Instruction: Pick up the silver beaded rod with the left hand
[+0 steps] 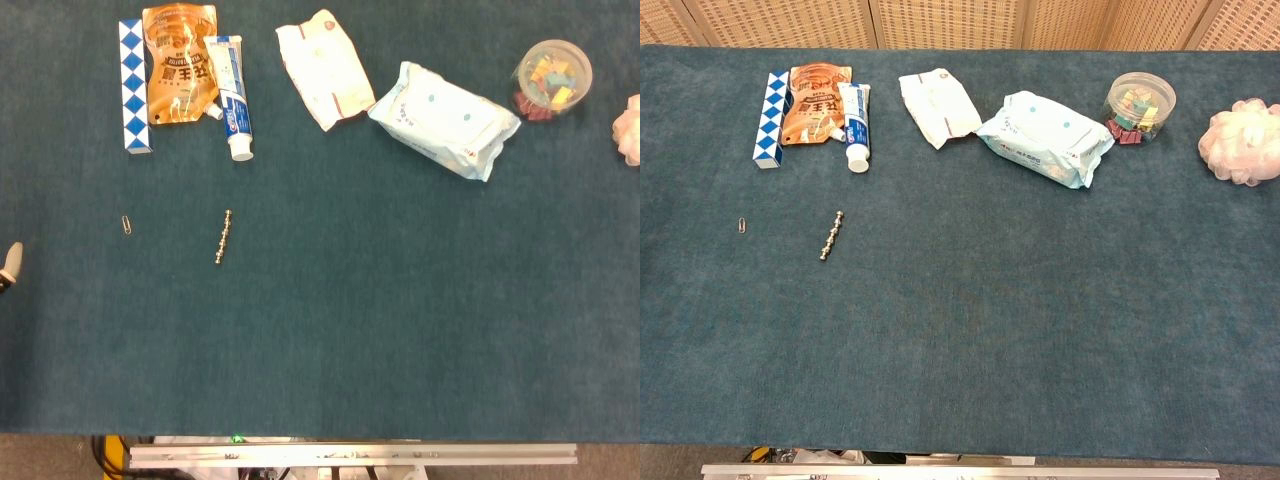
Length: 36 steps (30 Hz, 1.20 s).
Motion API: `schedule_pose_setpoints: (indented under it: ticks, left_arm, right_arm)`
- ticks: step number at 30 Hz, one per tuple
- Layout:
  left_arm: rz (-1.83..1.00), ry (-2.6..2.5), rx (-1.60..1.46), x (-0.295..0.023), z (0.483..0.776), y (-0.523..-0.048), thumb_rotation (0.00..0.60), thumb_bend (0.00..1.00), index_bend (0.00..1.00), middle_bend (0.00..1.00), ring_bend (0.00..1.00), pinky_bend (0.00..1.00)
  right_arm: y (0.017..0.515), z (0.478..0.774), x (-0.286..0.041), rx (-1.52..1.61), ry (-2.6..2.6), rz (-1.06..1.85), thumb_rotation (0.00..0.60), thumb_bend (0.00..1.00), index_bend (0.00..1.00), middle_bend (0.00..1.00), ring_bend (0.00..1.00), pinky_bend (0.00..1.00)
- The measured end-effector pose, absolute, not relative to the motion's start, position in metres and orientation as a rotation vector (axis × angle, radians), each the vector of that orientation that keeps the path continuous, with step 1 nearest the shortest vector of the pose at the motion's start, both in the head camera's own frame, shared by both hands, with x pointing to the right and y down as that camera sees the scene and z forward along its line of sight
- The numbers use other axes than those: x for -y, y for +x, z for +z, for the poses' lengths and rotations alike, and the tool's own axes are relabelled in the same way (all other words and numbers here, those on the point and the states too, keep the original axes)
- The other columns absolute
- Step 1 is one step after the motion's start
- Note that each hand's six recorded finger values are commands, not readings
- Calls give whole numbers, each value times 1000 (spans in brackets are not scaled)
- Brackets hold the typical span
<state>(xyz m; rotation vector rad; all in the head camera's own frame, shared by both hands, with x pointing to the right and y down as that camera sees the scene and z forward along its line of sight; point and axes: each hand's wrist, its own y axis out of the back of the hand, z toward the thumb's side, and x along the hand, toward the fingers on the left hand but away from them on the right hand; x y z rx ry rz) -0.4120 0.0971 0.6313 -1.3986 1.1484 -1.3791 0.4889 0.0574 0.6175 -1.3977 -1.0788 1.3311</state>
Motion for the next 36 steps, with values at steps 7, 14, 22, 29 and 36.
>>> schedule_pose_setpoints:
  ticks: [7,14,22,29,36]
  left_arm:
    - [-1378,-1402,-1142,-97,632,-412,339,315,111,142,86,58]
    - [-1355,-1419,-1135,-94,630,-409,499,315,111,145,96,65]
    - [-1248,-1498,-1083,-71,625,-399,600,315,151,472,486,547]
    - [-1187,-1607,-878,-50,636,-374,600,315,192,683,664,725]
    - [-1140,-1691,-663,-31,651,-343,600,343,311,883,841,831]
  right_arm:
    - [489,618,-56,1080,-1398,1326,600,329,363,415,315,345]
    - [484,612,-48,1063,-1387,1300,600,329,364,415,315,345]
    - [465,600,-26,999,-1377,1243,600,329,363,415,315,344]
    - [450,601,-13,945,-1389,1240,600,329,363,415,315,345]
    - [438,607,-13,917,-1425,1242,600,329,363,415,315,344]
